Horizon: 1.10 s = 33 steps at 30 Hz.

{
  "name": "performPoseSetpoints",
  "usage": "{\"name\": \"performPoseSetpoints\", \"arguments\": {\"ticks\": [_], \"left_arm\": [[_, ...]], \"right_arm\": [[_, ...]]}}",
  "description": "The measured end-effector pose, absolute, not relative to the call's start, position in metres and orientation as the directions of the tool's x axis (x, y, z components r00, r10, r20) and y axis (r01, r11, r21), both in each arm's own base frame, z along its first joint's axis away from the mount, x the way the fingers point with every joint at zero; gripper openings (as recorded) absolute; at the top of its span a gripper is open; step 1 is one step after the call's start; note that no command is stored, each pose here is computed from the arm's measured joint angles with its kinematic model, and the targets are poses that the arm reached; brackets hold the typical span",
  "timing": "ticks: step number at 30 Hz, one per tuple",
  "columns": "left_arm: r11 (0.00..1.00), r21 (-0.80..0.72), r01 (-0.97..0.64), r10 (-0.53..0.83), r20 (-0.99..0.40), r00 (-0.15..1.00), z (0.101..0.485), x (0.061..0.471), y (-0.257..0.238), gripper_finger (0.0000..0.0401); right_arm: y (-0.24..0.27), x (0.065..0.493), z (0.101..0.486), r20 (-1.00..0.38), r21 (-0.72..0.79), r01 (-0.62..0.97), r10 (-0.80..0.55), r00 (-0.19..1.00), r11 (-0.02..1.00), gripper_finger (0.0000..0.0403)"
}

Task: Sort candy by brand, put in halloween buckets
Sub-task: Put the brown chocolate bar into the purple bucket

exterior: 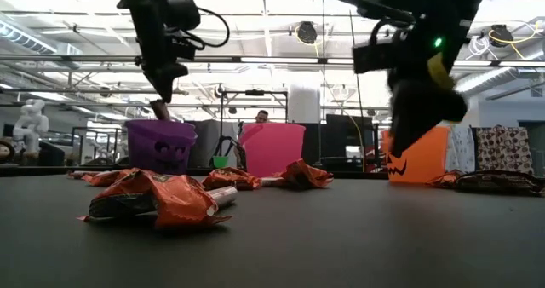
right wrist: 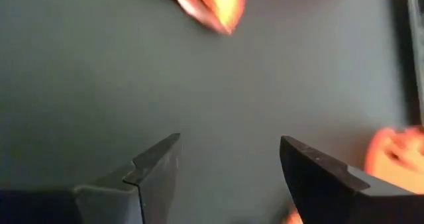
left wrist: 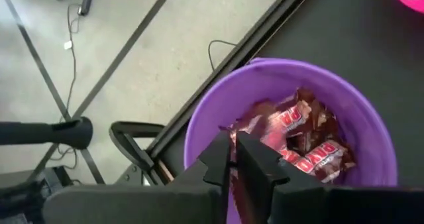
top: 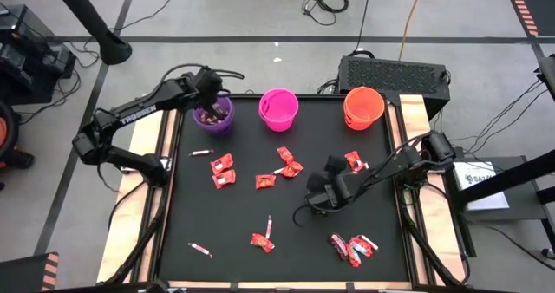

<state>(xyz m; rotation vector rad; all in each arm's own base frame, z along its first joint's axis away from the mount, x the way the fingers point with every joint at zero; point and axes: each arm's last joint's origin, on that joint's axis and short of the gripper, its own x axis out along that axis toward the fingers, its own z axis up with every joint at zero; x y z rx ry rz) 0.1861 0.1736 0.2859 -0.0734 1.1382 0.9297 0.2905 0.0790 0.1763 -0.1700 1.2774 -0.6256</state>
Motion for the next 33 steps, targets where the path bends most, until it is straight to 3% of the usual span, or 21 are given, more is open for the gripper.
{"name": "performPoseSetpoints", "arguments": {"ticks": [7, 12, 15, 17, 19, 22, 29, 33], "left_arm": [[0.625, 0.378, -0.683, 0.578, -0.812, 0.08, 0.282, 0.184, 0.171, 0.0095], [0.626, 0.364, -0.69, 0.56, -0.825, 0.074, 0.282, 0.183, 0.17, 0.0134], [0.641, 0.34, -0.688, 0.521, -0.851, 0.064, 0.282, 0.178, 0.164, 0.0139], [0.711, 0.226, -0.666, 0.425, -0.893, 0.15, 0.284, 0.176, 0.156, 0.014], [0.793, 0.059, -0.607, 0.303, -0.902, 0.308, 0.287, 0.179, 0.143, 0.014], [0.885, -0.108, -0.453, 0.176, -0.822, 0.541, 0.287, 0.183, 0.116, 0.014], [0.978, -0.166, -0.124, 0.024, -0.503, 0.864, 0.254, 0.187, 0.043, 0.014], [0.983, -0.164, 0.081, -0.12, -0.249, 0.961, 0.225, 0.189, 0.008, 0.014]], "right_arm": [[0.073, 0.272, 0.202, -0.852, -0.513, 0.394, -0.509, -0.125, 0.763, 0.0247], [0.061, 0.26, 0.195, -0.843, -0.538, 0.432, -0.461, -0.277, 0.724, 0.0247], [0.052, 0.256, 0.185, -0.856, -0.509, 0.423, -0.386, -0.344, 0.75, 0.0247], [0.047, 0.253, 0.177, -0.865, -0.481, 0.407, -0.346, -0.364, 0.776, 0.0247], [0.042, 0.25, 0.17, -0.863, -0.475, 0.393, -0.329, -0.384, 0.787, 0.0247], [0.035, 0.241, 0.164, -0.849, -0.49, 0.395, -0.323, -0.419, 0.777, 0.0247], [0.033, 0.227, 0.147, -0.897, -0.415, 0.464, -0.269, -0.351, 0.782, 0.0247], [0.033, 0.224, 0.14, -0.901, -0.408, 0.471, -0.262, -0.344, 0.782, 0.0242]]}}
